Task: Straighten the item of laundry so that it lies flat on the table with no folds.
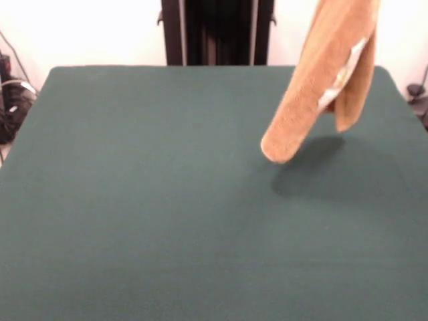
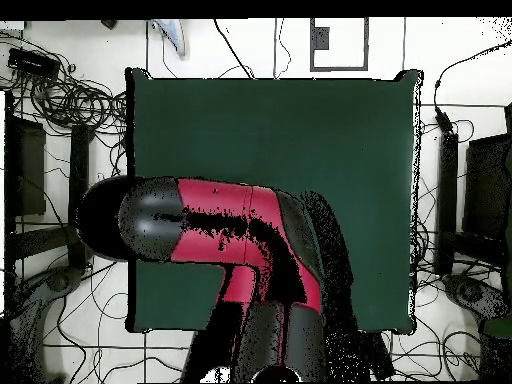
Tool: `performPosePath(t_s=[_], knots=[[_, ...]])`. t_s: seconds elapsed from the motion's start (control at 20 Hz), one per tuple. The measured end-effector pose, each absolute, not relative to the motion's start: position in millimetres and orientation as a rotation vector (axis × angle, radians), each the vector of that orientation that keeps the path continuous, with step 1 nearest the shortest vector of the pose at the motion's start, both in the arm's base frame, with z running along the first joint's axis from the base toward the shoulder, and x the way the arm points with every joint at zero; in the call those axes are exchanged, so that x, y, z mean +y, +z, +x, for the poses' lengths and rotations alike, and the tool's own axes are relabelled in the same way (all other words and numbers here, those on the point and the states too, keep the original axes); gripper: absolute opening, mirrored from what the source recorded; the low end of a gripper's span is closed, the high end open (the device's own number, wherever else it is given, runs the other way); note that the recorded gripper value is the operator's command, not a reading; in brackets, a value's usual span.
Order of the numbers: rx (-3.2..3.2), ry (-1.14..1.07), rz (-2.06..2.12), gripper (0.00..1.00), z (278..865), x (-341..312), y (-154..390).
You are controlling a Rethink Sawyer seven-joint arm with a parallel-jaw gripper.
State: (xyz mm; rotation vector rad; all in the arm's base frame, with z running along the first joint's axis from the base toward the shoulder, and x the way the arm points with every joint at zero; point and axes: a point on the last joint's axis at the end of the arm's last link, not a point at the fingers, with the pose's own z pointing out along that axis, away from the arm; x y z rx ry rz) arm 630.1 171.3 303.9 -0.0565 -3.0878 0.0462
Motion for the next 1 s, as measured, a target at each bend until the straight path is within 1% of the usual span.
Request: performPosePath(t_s=[0.1, 0.3, 1.0], knots=[[-3.109, 0.039, -0.059, 0.00, 632.4, 171.3, 319.2], [-3.129, 0.035, -0.062, 0.00, 633.3, 171.2, 330.5], [-3.189, -0.018, -0.112, 0.00, 642.8, 172.7, 321.7]])
